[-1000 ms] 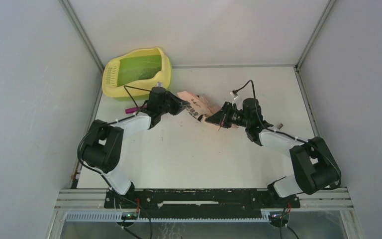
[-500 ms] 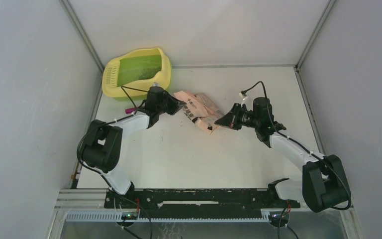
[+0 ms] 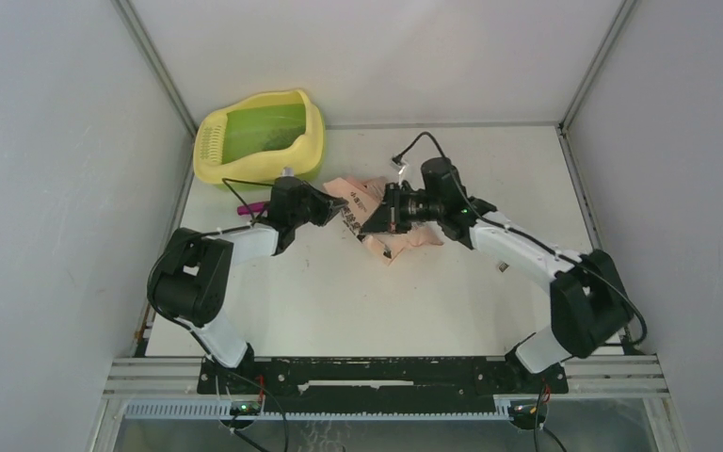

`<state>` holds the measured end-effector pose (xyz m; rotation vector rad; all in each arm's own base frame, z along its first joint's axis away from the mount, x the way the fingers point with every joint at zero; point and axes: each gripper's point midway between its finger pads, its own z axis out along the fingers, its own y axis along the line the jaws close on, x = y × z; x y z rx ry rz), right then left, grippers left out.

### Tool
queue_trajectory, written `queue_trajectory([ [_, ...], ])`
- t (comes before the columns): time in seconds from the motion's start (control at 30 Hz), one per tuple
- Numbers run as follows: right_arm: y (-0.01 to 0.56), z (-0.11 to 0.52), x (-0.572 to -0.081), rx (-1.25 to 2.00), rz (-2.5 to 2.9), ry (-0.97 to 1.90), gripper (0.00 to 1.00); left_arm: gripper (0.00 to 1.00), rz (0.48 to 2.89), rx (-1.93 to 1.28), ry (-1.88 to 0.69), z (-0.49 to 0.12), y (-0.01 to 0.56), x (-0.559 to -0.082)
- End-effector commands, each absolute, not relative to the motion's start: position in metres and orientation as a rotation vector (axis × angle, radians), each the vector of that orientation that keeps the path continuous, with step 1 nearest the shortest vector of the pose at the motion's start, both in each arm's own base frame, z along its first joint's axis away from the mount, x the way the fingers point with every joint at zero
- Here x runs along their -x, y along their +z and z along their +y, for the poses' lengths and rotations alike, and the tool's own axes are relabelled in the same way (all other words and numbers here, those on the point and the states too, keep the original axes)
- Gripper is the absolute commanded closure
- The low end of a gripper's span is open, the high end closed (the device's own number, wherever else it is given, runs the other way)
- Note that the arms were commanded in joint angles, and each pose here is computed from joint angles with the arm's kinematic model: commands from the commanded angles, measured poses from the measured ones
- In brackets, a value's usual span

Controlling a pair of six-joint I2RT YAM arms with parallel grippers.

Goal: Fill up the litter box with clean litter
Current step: Close the cat litter bag at the center of the board.

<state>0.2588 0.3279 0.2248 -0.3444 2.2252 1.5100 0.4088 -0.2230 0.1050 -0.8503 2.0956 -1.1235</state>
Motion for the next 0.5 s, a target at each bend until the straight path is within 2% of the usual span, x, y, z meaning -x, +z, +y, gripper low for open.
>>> queue_trajectory([
  [0.0,0.194,0.346,-0.264,0.385,2.326,1.475,0.93,1.0,2.004,0.836,-1.208,-0.22,0.123,-0.418],
  [0.27,0.115,0.341,-0.28,0.275,2.497,1.366,0.95,0.99,1.992,0.863,-1.234,-0.206,0.112,-0.418],
  [0.47,0.096,0.343,-0.279,0.246,2.521,1.409,0.95,0.99,2.016,0.892,-1.222,-0.198,0.094,-0.413],
])
